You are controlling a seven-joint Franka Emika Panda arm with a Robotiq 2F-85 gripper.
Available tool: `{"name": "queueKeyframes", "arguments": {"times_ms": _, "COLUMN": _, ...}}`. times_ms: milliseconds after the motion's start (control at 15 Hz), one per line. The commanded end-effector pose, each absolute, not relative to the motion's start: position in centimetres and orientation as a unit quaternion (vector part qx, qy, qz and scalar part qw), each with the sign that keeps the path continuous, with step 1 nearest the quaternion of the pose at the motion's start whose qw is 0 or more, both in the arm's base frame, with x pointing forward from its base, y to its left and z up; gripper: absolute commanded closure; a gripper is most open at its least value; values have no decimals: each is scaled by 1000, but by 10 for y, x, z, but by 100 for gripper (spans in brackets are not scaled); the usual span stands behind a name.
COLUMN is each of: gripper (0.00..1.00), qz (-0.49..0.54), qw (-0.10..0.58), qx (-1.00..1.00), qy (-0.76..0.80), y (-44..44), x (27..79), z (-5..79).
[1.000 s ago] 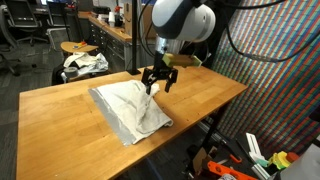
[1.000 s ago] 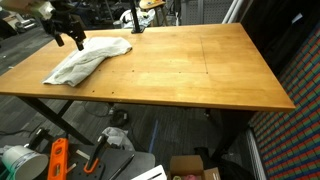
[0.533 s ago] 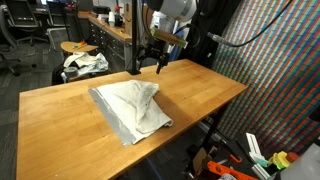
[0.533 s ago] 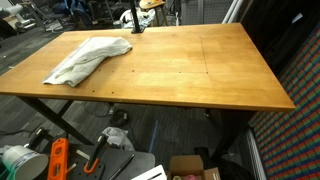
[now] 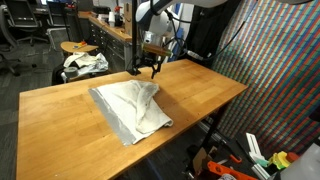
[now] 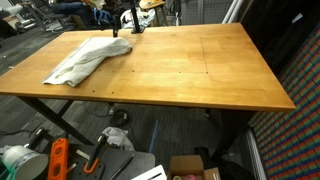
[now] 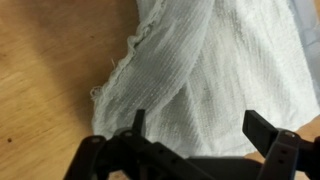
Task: Fold the towel on the table.
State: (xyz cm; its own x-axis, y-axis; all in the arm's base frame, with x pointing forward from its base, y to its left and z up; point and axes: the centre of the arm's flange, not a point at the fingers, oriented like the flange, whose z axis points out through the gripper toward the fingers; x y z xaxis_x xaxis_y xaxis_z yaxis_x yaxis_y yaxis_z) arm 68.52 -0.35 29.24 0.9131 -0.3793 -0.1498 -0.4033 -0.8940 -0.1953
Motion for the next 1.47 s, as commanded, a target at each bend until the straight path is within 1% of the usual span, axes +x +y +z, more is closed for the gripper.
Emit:
{"name": "queueKeyframes", "arguments": {"times_ms": 0, "gripper": 0, "qz": 77, "qw": 83, "qx": -974, "qy": 198, "y": -35, "x": 717, "z": 278}}
{"name": "queueKeyframes", "arguments": {"times_ms": 267, "gripper": 0, "qz": 93, "qw": 73, "qx": -974, "qy": 192, "y": -72, "x": 711, "z": 263}}
{"name": "queueKeyframes", "arguments": {"times_ms": 533, "gripper": 0, "qz": 108, "qw": 89, "qx": -976, "qy": 169, "y": -83, "x": 696, "z": 243}}
{"name": "queueKeyframes", "arguments": {"times_ms": 600, "gripper": 11, "qz": 108, "qw": 95, "qx": -976, "qy": 164, "y": -83, "x": 693, "z": 240}}
{"name": "queueKeyframes", "arguments": {"times_ms": 667, "gripper": 26, "qz": 107, "qw": 96, "qx": -977, "qy": 160, "y": -83, "x": 692, "z": 238}}
{"name": "queueKeyframes", "arguments": {"times_ms": 733, "gripper": 32, "qz": 106, "qw": 97, "qx": -977, "qy": 158, "y": -81, "x": 692, "z": 236}}
{"name": "queueKeyframes", "arguments": {"times_ms": 800, "gripper": 42, "qz": 109, "qw": 99, "qx": -977, "qy": 153, "y": -80, "x": 691, "z": 234}}
{"name": "queueKeyframes", "arguments": {"times_ms": 1133, "gripper": 80, "qz": 107, "qw": 115, "qx": -977, "qy": 145, "y": -73, "x": 690, "z": 235}}
{"name": "queueKeyframes", "arguments": {"times_ms": 1200, "gripper": 87, "qz": 107, "qw": 116, "qx": -977, "qy": 145, "y": -72, "x": 690, "z": 236}}
{"name": "queueKeyframes", "arguments": {"times_ms": 1400, "gripper": 93, "qz": 116, "qw": 119, "qx": -977, "qy": 135, "y": -67, "x": 693, "z": 239}}
